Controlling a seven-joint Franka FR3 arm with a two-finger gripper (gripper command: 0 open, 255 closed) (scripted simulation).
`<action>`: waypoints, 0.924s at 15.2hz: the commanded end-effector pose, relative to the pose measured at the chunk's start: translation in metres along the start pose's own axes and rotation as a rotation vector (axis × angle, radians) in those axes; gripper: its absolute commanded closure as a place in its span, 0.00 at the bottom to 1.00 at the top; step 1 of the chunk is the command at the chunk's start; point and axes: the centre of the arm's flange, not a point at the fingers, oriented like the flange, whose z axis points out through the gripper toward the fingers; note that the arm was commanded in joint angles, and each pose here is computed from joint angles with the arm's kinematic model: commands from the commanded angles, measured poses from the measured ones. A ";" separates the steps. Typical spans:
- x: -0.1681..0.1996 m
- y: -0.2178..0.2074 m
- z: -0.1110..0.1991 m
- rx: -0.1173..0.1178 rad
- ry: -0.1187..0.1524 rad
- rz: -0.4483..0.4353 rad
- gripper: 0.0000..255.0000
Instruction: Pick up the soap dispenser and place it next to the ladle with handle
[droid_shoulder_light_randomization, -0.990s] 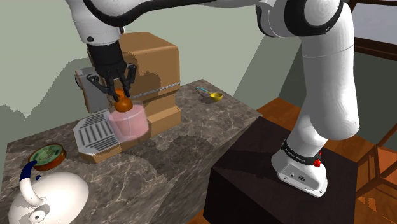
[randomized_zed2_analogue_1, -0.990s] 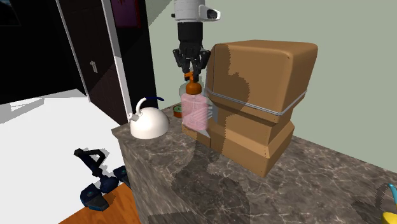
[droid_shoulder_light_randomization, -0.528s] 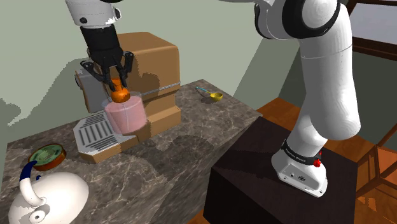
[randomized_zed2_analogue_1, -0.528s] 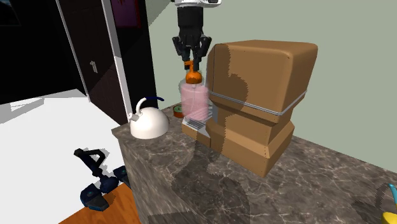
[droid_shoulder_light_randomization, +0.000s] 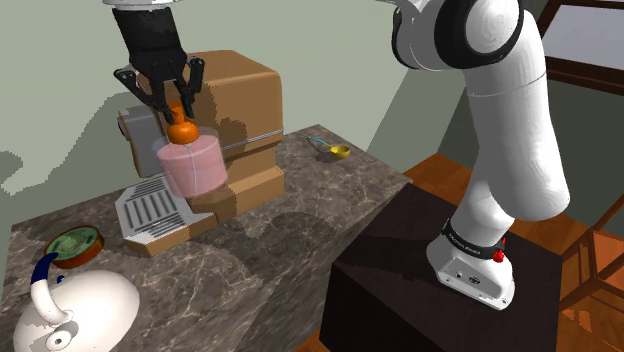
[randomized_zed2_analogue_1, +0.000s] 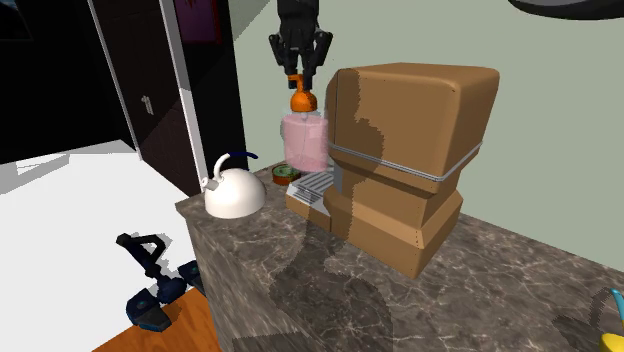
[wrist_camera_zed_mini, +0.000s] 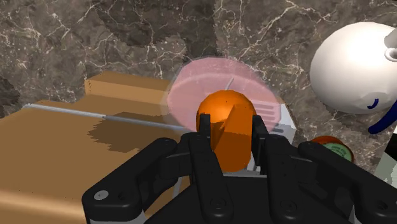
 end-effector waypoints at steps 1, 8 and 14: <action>0.000 0.002 -0.011 0.000 0.000 0.000 1.00; -0.002 0.016 -0.041 0.000 0.000 0.000 1.00; -0.007 0.095 -0.039 0.000 0.000 0.000 1.00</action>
